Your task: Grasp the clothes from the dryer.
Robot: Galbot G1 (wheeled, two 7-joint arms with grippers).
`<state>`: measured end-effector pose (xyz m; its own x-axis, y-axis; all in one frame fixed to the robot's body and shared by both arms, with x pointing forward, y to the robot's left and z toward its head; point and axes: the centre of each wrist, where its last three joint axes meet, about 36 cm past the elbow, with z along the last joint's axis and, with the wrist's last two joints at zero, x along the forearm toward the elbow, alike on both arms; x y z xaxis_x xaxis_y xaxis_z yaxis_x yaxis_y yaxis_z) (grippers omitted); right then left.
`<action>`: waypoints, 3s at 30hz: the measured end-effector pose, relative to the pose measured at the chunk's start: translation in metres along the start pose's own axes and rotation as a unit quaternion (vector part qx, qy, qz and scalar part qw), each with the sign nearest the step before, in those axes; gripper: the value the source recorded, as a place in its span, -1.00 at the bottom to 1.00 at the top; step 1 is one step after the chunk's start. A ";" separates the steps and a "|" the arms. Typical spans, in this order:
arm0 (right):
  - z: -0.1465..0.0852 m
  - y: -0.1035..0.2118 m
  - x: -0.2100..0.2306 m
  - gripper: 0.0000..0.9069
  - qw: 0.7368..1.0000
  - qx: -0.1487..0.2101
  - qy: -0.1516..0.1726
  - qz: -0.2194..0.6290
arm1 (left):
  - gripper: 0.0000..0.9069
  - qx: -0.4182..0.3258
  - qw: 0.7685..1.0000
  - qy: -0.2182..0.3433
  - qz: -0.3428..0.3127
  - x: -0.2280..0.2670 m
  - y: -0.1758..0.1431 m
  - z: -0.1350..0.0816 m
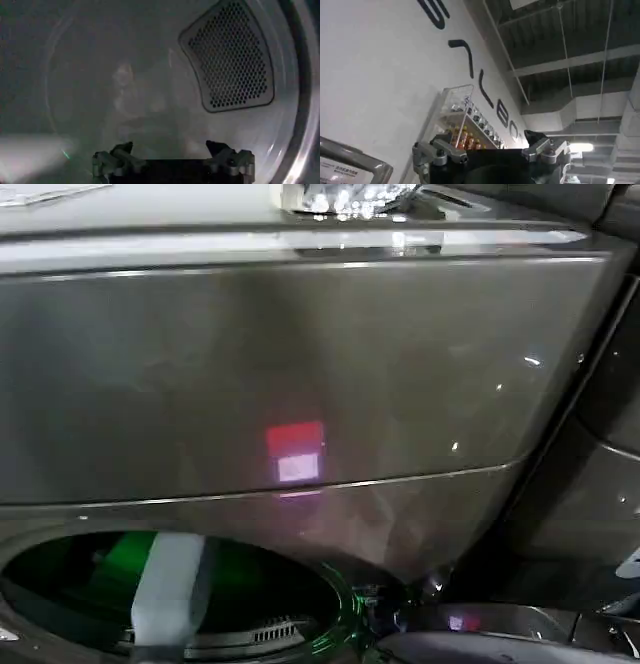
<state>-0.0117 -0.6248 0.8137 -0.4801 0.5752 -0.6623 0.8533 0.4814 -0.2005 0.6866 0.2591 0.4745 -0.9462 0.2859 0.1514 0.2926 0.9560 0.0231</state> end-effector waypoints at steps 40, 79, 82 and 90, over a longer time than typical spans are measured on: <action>0.002 -0.002 0.012 1.00 1.000 0.014 0.009 0.002 | -0.05 -0.537 0.726 0.333 0.273 -0.074 -0.011 0.016; 0.017 0.011 0.018 1.00 1.000 0.004 0.017 0.007 | -1.00 -0.236 0.970 0.038 0.038 -0.001 -0.018 0.037; 0.017 0.010 0.018 1.00 1.000 0.007 0.018 0.012 | -1.00 -0.189 0.982 -0.014 0.000 0.014 -0.026 0.044; 0.015 0.011 0.016 1.00 1.000 0.015 0.017 0.014 | -1.00 -0.089 0.982 -0.131 -0.108 0.050 -0.045 0.060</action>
<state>-0.0071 -0.6202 0.7906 -0.4626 0.6107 -0.6427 0.8717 0.4456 -0.2040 0.6178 0.2348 0.4214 -0.9850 0.1083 -0.1343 0.0796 0.9759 0.2030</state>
